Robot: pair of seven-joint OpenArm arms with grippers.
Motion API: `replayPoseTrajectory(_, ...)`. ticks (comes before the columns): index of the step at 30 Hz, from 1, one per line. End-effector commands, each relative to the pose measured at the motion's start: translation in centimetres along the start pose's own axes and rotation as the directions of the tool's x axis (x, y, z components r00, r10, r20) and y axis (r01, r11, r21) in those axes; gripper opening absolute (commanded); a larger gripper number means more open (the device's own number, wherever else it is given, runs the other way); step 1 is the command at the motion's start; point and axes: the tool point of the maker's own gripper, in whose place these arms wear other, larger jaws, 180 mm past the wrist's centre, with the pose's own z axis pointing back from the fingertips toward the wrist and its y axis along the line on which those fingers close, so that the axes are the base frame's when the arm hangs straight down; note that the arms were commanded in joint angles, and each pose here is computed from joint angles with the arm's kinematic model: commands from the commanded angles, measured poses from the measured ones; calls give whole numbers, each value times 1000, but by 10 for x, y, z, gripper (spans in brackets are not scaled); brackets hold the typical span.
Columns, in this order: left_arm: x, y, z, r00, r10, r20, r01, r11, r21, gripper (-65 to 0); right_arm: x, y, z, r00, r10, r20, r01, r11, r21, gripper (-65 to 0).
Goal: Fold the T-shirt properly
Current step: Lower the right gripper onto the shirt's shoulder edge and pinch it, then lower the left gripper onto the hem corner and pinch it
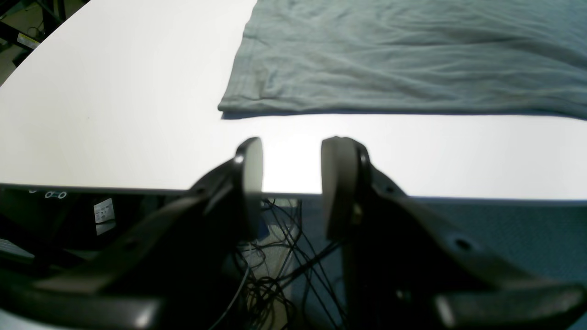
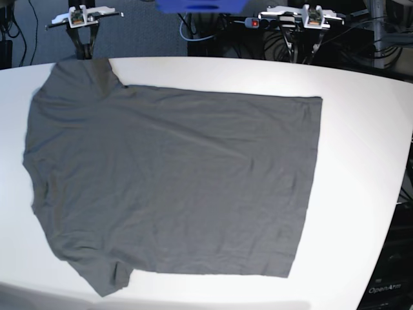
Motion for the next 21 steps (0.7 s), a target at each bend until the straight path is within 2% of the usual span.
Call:
replayPoseTrajectory(1,6,2,3,1000,-4,25,4,1000,7,-438,7,-4,2,999,7,32,-7,1000,-3,-644)
replayPoseTrajectory(10,10,1,-8,999,-1,45,0,1000,9,-438,6,-5,3,999,11,30,-11,1000,2,-644)
replayPoseTrajectory(12,4,1,-11,1000,6,0,-6,1000,13,-438,6,-5,3,1000,12,28,-12,1000,2,-644)
replayPoseTrajectory(17,20,18,-26,990,142,-13,-140,987,82,-438,5,-7,2,1000,16,25,-16,1000,-2,-644)
replayPoseTrajectory(21,30,32,-35,984,172,-39,-169,983,66,-438,4,-7,2,1000,16,22,-16,1000,-2,-644)
